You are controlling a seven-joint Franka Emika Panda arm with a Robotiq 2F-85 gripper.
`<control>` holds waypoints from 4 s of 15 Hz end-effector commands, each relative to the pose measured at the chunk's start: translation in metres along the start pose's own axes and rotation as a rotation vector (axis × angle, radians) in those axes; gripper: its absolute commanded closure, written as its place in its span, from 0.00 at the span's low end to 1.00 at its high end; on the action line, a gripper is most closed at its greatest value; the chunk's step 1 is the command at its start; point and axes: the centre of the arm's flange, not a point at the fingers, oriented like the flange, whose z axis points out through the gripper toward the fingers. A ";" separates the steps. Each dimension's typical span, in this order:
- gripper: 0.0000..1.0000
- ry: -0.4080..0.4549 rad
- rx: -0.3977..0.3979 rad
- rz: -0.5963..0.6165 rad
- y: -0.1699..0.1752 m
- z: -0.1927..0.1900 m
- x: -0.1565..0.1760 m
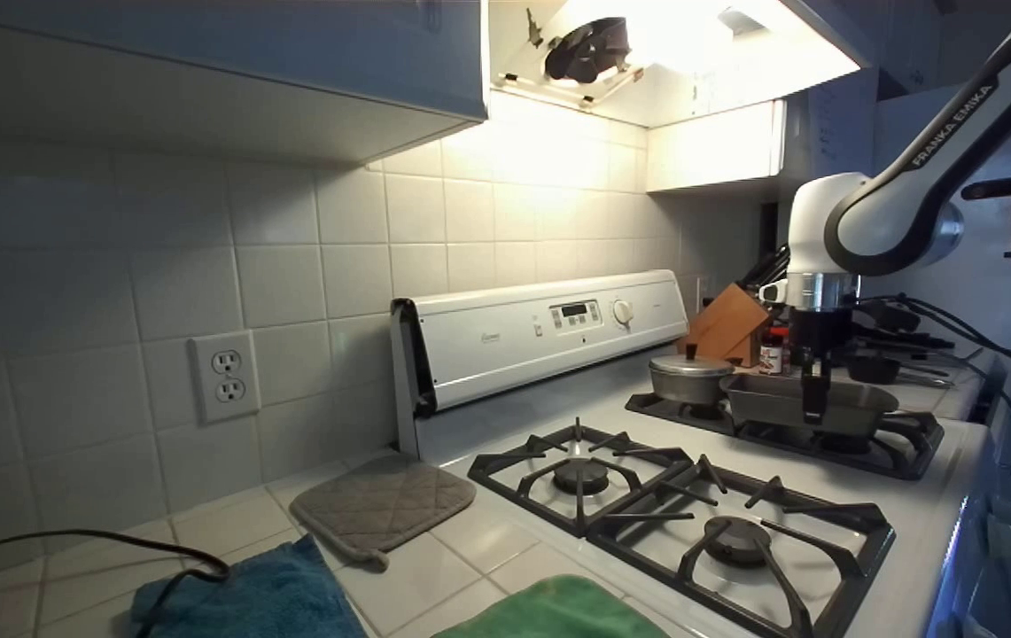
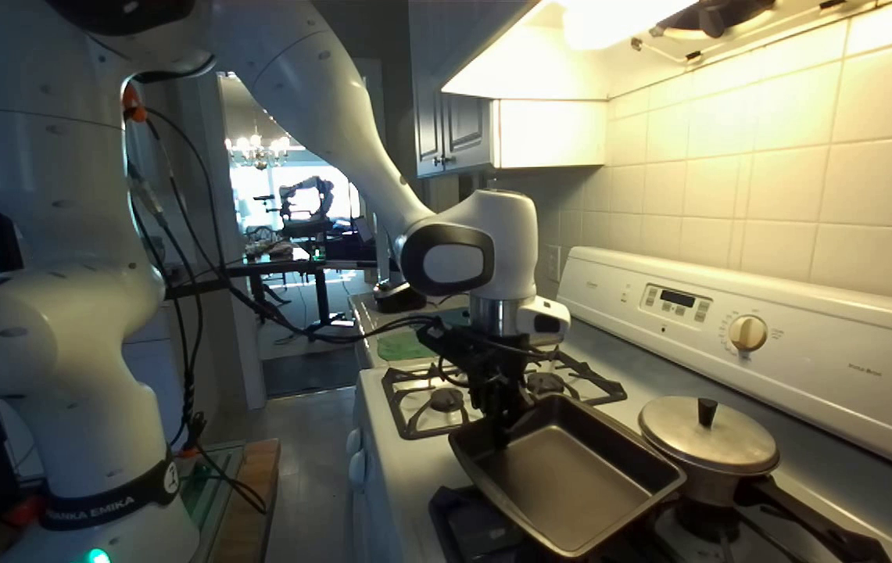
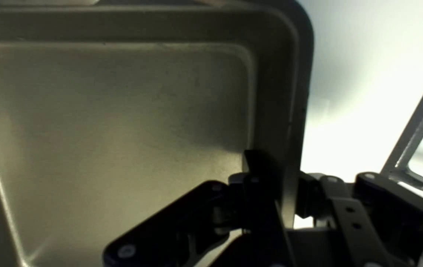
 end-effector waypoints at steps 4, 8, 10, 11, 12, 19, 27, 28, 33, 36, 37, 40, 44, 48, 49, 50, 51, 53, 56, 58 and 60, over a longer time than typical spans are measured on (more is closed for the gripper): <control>0.98 -0.013 -0.032 -0.092 -0.028 -0.024 -0.002; 0.98 -0.026 -0.032 -0.124 -0.038 -0.029 -0.002; 0.98 -0.034 -0.032 -0.130 -0.041 -0.029 -0.001; 0.98 -0.040 -0.030 -0.130 -0.042 -0.029 -0.001; 0.98 -0.043 -0.029 -0.132 -0.043 -0.028 0.000; 0.98 -0.032 -0.042 -0.163 -0.059 -0.028 0.009; 0.98 -0.033 -0.061 -0.203 -0.087 -0.026 0.024; 0.98 -0.031 -0.061 -0.205 -0.090 -0.027 0.025; 0.98 -0.015 -0.060 -0.236 -0.105 -0.032 0.027; 0.98 -0.005 -0.068 -0.261 -0.116 -0.034 0.029; 0.98 -0.003 -0.069 -0.268 -0.119 -0.034 0.029; 0.98 0.000 -0.070 -0.281 -0.125 -0.035 0.031; 0.98 0.009 -0.074 -0.296 -0.131 -0.037 0.032; 0.98 0.019 -0.073 -0.327 -0.142 -0.041 0.031; 0.98 0.020 -0.071 -0.339 -0.146 -0.042 0.030; 0.98 0.023 -0.071 -0.355 -0.152 -0.044 0.028; 0.98 0.025 -0.070 -0.372 -0.158 -0.046 0.027; 0.98 0.035 -0.069 -0.422 -0.174 -0.050 0.022; 0.98 0.047 -0.073 -0.506 -0.199 -0.057 0.013; 0.98 0.048 -0.079 -0.566 -0.213 -0.057 0.006; 0.98 0.042 -0.084 -0.635 -0.224 -0.055 -0.001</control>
